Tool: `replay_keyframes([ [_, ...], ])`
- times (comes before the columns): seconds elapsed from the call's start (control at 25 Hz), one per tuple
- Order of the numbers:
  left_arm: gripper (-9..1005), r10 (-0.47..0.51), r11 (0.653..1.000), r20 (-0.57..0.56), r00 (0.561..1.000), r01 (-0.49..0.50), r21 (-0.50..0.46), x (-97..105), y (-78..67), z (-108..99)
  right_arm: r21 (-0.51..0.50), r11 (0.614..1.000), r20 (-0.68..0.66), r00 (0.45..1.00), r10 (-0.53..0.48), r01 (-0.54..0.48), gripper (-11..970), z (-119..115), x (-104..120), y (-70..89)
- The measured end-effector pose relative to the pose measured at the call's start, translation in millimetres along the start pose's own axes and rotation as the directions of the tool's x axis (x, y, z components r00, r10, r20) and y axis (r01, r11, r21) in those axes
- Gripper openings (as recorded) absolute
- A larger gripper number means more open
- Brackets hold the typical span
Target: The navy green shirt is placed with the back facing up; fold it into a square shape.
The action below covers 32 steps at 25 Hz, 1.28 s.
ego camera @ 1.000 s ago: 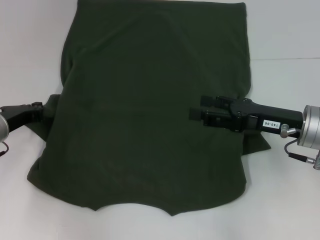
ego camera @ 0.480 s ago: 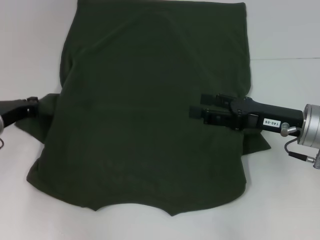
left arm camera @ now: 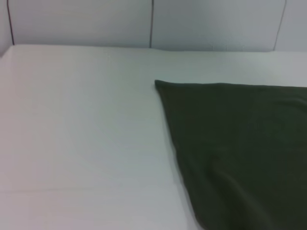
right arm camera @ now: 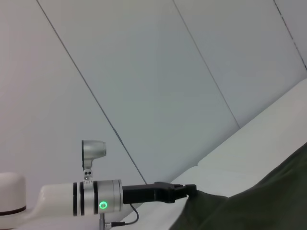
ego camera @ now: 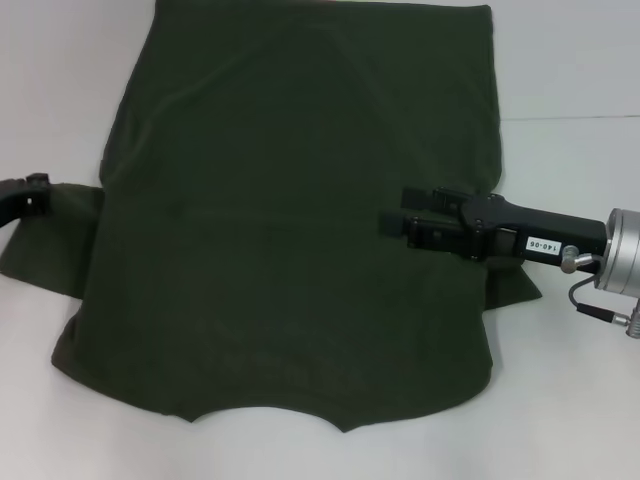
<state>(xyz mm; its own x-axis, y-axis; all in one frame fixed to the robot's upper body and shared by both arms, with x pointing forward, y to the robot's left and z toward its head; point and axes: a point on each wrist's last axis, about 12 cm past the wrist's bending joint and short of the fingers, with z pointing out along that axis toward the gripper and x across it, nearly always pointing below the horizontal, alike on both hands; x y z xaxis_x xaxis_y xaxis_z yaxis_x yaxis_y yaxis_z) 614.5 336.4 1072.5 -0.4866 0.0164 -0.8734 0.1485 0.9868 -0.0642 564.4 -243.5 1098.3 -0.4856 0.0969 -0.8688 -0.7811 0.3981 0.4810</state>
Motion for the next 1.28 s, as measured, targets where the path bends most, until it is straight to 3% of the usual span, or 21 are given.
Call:
replay_keyframes([
  [1.28, 2, 0.118, 0.983, 0.046, 0.992, -0.11, -0.144, -31, 24.8, -4, 0.01, 1.0, -0.002, 1.0, 0.025, -0.025, 847, 2, 4, -1.3],
])
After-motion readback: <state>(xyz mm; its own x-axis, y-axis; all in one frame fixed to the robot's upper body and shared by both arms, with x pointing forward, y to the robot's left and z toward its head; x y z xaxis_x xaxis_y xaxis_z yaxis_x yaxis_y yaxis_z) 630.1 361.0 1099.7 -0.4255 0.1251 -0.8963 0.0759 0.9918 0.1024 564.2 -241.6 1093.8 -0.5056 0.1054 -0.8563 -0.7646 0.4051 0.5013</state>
